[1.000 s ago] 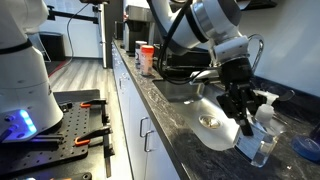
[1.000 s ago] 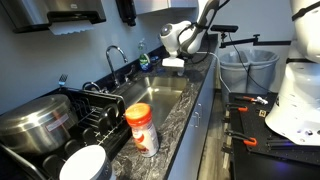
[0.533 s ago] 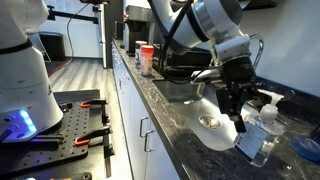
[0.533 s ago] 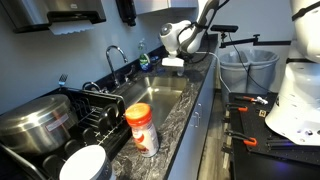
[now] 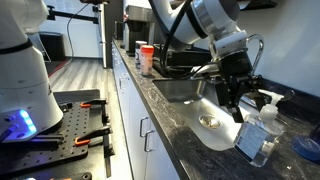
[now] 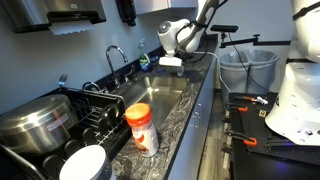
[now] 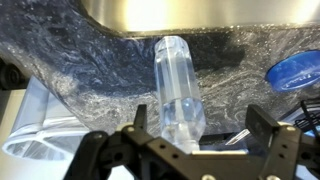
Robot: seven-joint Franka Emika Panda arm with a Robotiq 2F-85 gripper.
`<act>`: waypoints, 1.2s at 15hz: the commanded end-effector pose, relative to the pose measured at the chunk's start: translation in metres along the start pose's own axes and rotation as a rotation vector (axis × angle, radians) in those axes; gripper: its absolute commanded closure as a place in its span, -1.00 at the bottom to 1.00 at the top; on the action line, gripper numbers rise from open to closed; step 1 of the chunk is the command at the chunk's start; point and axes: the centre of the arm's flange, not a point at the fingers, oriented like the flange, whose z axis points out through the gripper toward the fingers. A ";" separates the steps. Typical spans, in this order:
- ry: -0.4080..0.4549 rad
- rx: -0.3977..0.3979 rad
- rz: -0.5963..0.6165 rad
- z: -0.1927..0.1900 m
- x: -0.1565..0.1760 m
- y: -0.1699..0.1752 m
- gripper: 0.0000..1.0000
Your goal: Move the hand sanitizer backwards.
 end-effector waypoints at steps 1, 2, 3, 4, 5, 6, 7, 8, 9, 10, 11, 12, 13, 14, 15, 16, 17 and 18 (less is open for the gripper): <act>-0.048 0.046 -0.039 -0.041 -0.010 0.006 -1.00; -0.059 0.062 -0.049 -0.051 -0.014 0.006 -1.00; -0.070 0.075 -0.070 -0.061 -0.018 0.009 -1.00; -0.080 0.073 -0.081 -0.071 -0.022 0.010 -1.00; -0.088 0.066 -0.102 -0.081 -0.024 0.015 -1.00; -0.107 0.066 -0.130 -0.090 -0.026 0.021 -1.00; -0.130 0.068 -0.161 -0.098 -0.027 0.027 -1.00; -0.148 0.071 -0.197 -0.106 -0.029 0.034 -1.00; -0.169 0.072 -0.235 -0.114 -0.030 0.041 -1.00; -0.190 0.056 -0.289 -0.121 -0.031 0.051 -1.00; -0.200 0.048 -0.332 -0.125 -0.031 0.058 -1.00; -0.217 0.048 -0.382 -0.130 -0.031 0.067 -1.00; -0.229 0.052 -0.430 -0.134 -0.031 0.075 -1.00; -0.241 0.063 -0.481 -0.139 -0.030 0.082 -1.00; -0.248 0.074 -0.529 -0.143 -0.029 0.088 -1.00; -0.252 0.089 -0.576 -0.147 -0.028 0.095 -1.00; -0.256 0.107 -0.625 -0.151 -0.027 0.100 -1.00; -0.259 0.126 -0.677 -0.154 -0.026 0.104 -1.00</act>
